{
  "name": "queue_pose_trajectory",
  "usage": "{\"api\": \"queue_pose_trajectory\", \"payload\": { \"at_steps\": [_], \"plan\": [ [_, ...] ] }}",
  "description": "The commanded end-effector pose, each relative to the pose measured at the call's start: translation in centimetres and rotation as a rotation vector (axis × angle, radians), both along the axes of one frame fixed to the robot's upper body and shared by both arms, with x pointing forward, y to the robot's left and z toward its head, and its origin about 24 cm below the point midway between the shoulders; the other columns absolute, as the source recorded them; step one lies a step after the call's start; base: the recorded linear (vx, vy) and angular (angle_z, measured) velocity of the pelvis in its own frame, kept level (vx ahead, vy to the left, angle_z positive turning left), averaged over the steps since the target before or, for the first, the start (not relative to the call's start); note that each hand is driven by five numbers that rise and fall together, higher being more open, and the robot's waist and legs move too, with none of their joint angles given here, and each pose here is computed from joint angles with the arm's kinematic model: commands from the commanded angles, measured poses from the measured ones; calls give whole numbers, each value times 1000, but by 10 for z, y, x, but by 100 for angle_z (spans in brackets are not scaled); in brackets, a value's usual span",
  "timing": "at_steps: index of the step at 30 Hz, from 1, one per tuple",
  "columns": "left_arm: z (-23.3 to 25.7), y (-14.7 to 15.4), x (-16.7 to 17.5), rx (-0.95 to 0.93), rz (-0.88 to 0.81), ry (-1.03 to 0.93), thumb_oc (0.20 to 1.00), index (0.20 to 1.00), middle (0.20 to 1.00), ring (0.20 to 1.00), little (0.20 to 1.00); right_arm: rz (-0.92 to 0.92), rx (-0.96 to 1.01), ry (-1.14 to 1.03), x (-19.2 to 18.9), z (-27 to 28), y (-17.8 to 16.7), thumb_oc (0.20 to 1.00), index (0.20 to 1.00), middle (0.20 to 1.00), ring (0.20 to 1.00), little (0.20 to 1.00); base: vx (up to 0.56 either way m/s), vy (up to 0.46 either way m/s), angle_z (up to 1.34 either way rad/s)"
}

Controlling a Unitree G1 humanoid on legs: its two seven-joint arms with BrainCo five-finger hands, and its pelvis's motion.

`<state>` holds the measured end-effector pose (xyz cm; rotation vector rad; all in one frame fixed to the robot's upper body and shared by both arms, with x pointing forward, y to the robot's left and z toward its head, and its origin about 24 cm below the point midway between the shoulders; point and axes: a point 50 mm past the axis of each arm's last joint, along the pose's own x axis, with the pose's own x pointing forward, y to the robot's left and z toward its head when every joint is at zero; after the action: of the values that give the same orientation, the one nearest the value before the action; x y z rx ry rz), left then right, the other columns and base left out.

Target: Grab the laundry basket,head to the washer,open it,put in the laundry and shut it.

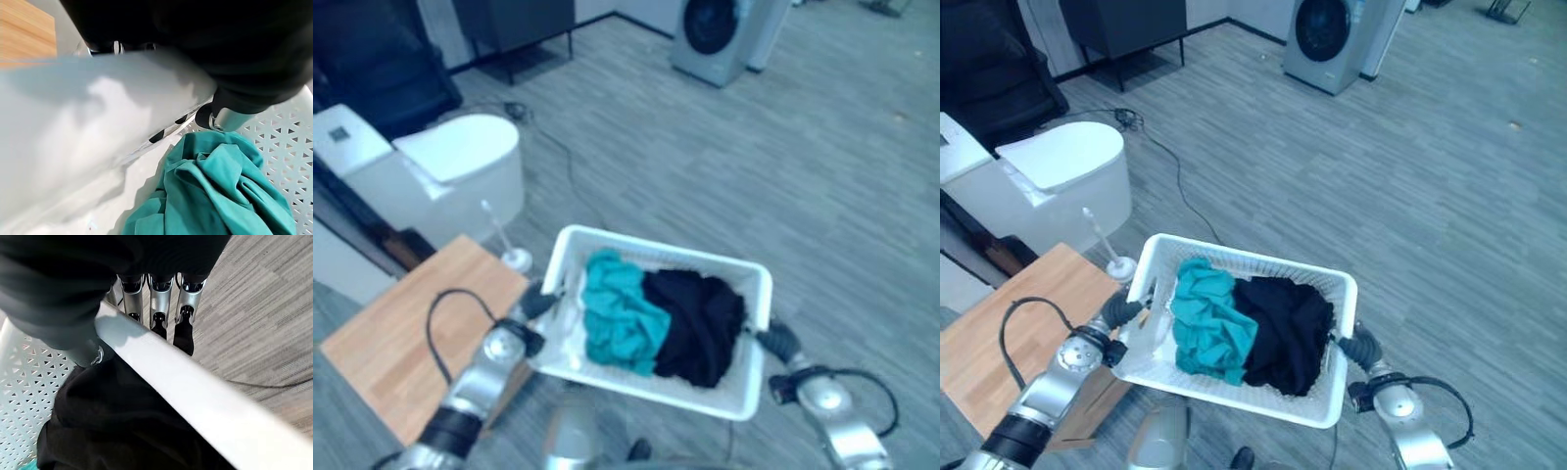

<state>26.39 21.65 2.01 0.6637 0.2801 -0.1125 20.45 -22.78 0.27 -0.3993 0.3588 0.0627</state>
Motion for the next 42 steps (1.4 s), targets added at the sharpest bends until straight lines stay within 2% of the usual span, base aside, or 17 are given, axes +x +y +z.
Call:
{"api": "queue_pose_trajectory", "payload": {
  "at_steps": [1,10,19,22,29,34,42],
  "plan": [
    [57,-24,27,-109,-107,-269,200,200,200,200,200,52,22,-203,23,36,8,200,200,200,200,200,216,-37,-31],
    [51,-6,23,-66,-47,-251,200,200,200,200,200,109,98,-233,34,40,31,200,200,200,200,200,389,36,-31],
    [69,-4,22,-44,-80,-316,200,200,200,200,200,151,131,-256,38,45,41,200,200,200,200,200,495,176,-13],
    [74,-11,27,-56,-99,-336,200,200,200,200,200,131,112,-297,38,55,34,200,200,200,200,200,616,147,36],
    [71,-31,32,-59,-175,-327,200,200,200,200,200,37,109,-309,25,60,6,200,200,200,200,200,471,-113,145],
    [68,-26,32,-37,-157,-321,200,200,200,200,200,36,113,-279,24,56,4,200,200,200,200,200,560,-178,47],
    [69,-42,40,-69,-183,-328,200,200,200,200,200,34,145,-294,27,59,4,200,200,200,200,200,467,-297,34]
  ]
}}
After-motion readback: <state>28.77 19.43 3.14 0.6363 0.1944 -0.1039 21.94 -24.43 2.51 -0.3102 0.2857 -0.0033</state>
